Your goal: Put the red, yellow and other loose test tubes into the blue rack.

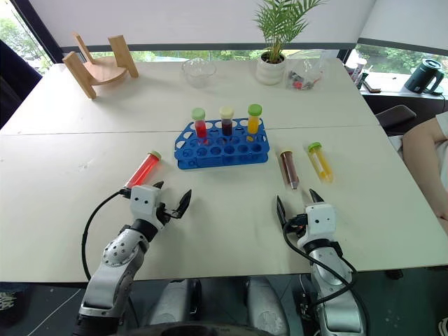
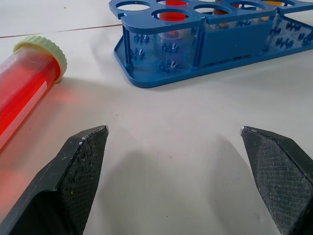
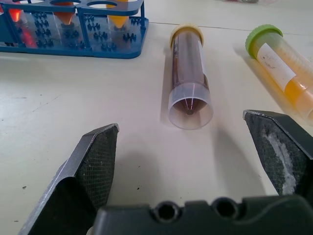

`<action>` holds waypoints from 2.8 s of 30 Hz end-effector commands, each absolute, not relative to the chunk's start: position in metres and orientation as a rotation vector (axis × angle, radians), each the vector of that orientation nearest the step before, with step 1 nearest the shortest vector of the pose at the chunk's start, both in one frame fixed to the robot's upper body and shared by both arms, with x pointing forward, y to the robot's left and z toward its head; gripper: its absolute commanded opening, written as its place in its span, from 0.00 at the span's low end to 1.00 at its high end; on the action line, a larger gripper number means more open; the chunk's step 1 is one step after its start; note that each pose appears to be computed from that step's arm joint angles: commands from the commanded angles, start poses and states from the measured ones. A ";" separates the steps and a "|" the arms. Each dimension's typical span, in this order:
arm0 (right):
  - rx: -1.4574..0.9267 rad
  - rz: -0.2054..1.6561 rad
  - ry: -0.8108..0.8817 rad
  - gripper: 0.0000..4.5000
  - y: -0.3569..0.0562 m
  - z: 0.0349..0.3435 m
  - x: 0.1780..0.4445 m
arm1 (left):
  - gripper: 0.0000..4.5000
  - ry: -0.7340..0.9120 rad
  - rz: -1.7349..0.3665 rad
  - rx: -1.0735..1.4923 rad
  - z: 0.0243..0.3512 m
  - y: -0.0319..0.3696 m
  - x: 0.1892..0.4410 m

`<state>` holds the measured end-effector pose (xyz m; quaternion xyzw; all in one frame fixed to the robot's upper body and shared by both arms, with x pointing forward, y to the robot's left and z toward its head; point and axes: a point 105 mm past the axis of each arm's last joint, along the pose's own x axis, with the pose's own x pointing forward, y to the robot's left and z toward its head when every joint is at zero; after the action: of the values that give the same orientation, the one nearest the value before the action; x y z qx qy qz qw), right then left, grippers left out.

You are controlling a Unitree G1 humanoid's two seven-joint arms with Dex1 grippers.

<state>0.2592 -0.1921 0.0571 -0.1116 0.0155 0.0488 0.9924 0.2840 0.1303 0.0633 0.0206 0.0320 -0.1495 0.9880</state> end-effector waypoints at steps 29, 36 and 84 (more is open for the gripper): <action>-0.321 0.289 0.475 1.00 -0.249 0.208 0.328 | 0.99 0.109 -1.201 0.240 0.207 0.147 0.269; -0.212 0.248 0.818 1.00 -0.259 0.194 0.362 | 0.99 0.147 -1.329 0.288 0.227 0.148 0.269; 0.004 0.644 -0.430 0.18 -0.116 0.221 0.374 | 1.00 0.056 -1.288 0.310 0.241 0.139 0.269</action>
<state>0.3742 -0.1185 0.2159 0.0096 -0.1861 0.3152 0.9305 0.2713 0.1410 0.2298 0.1264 0.0464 -0.5965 0.7912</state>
